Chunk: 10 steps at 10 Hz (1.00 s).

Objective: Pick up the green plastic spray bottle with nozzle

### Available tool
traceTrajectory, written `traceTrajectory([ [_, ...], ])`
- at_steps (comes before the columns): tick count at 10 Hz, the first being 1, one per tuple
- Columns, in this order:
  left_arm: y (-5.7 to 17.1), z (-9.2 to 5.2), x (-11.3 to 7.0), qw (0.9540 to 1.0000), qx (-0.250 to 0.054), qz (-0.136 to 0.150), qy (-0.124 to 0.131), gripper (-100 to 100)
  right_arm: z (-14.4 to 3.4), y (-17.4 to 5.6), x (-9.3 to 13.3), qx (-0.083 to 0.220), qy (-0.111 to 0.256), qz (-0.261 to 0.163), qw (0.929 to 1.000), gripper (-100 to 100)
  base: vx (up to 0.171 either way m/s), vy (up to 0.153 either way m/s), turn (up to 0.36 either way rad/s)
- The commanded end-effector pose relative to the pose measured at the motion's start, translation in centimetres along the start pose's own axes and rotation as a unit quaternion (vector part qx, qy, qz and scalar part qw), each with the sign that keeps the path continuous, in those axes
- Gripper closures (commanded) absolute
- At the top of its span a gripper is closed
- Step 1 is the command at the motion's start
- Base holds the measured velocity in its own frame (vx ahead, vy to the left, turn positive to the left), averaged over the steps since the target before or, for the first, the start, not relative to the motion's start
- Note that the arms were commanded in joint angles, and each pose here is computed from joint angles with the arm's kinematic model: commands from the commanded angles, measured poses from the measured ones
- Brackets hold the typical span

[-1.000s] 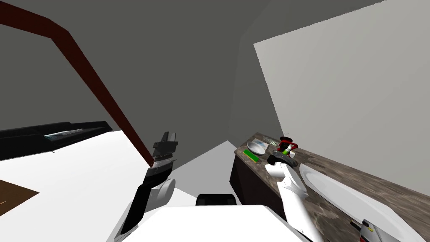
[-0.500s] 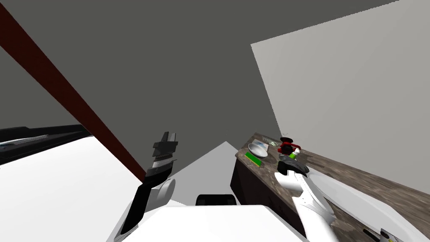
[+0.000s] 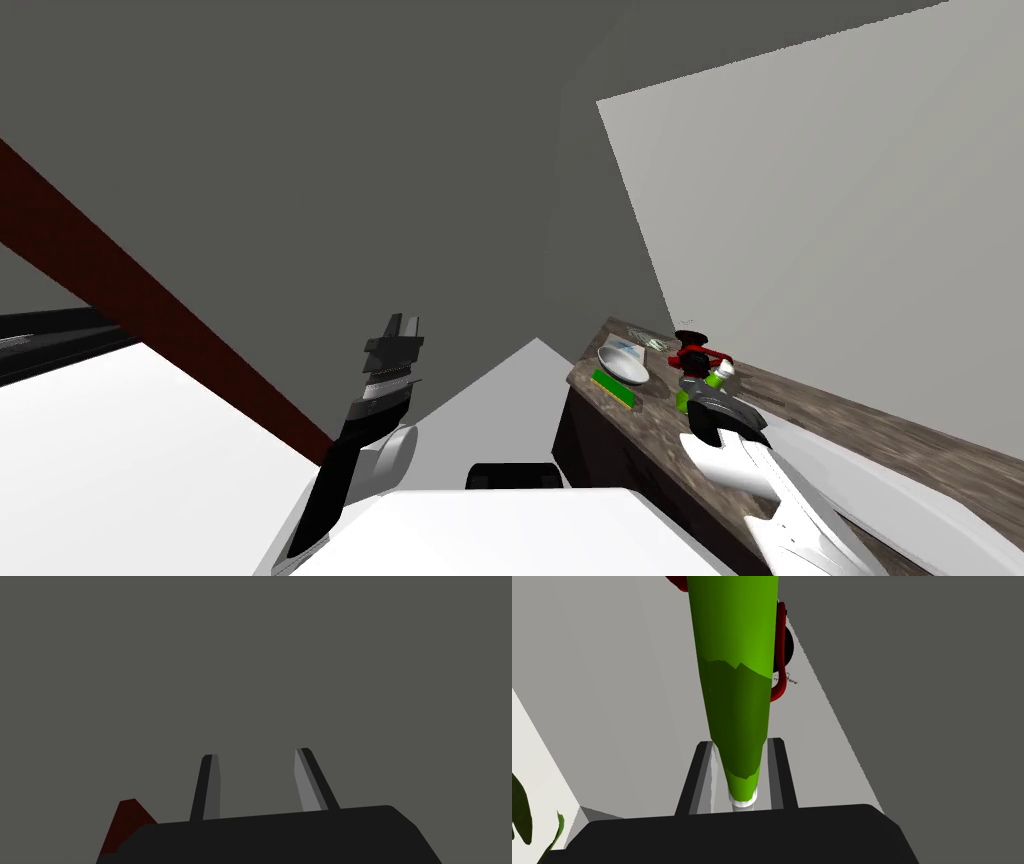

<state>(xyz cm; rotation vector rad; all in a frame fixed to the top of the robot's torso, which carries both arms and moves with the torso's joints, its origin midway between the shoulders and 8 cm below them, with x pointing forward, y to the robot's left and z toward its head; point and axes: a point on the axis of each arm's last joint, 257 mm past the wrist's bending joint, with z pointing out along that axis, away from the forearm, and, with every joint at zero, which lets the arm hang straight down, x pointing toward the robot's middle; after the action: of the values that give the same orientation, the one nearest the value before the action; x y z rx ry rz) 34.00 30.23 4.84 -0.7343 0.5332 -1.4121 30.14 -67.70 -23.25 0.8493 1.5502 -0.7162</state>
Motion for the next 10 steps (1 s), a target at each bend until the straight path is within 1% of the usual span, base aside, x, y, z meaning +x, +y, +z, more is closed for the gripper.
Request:
traceTrajectory([
  [1,0.0,0.0,0.0,1.0000,0.000,0.000,0.000,0,-0.6,-1.7,1.6,0.007,0.015,-0.007,0.9998,100,0.032,0.004,0.051],
  [2,0.0,0.0,0.0,1.0000,0.000,0.000,0.000,0,-0.7,0.0,-1.6,-0.032,-0.017,-0.010,0.9993,100,0.139,0.076,-0.241],
  [3,0.0,0.0,0.0,1.0000,0.000,0.000,0.000,0,-1.0,-0.9,-0.8,-0.029,-0.007,-0.007,0.9995,100,0.179,0.093,-0.190],
  [4,0.0,0.0,0.0,1.0000,0.000,0.000,0.000,0,-1.4,-2.0,0.3,-0.025,0.006,-0.003,0.9997,100,0.097,0.047,0.022],
  [5,0.0,0.0,0.0,1.0000,0.000,0.000,0.000,0,-1.8,-3.5,1.2,-0.018,0.016,-0.013,0.9996,100,0.025,0.011,0.050],
  [6,0.0,0.0,0.0,1.0000,0.000,0.000,0.000,0,-2.1,-1.7,-1.4,-0.057,-0.006,-0.011,0.9983,100,0.124,0.073,-0.270],
  [7,0.0,0.0,0.0,1.0000,0.000,0.000,0.000,0,-2.6,-3.0,-0.3,-0.054,0.008,-0.008,0.9985,100,0.156,0.102,-0.174],
  [8,0.0,0.0,0.0,1.0000,0.000,0.000,0.000,0,-3.1,-4.3,0.6,-0.047,0.018,-0.014,0.9986,100,0.099,0.059,0.027],
  [9,0.0,0.0,0.0,1.0000,0.000,0.000,0.000,0,-3.2,-4.8,0.9,-0.045,0.022,-0.018,0.9986,100,0.037,0.018,0.035],
  [10,0.0,0.0,0.0,1.0000,0.000,0.000,0.000,0,-3.7,-2.6,-1.6,-0.089,0.000,-0.022,0.9958,100,0.118,0.058,-0.257],
])
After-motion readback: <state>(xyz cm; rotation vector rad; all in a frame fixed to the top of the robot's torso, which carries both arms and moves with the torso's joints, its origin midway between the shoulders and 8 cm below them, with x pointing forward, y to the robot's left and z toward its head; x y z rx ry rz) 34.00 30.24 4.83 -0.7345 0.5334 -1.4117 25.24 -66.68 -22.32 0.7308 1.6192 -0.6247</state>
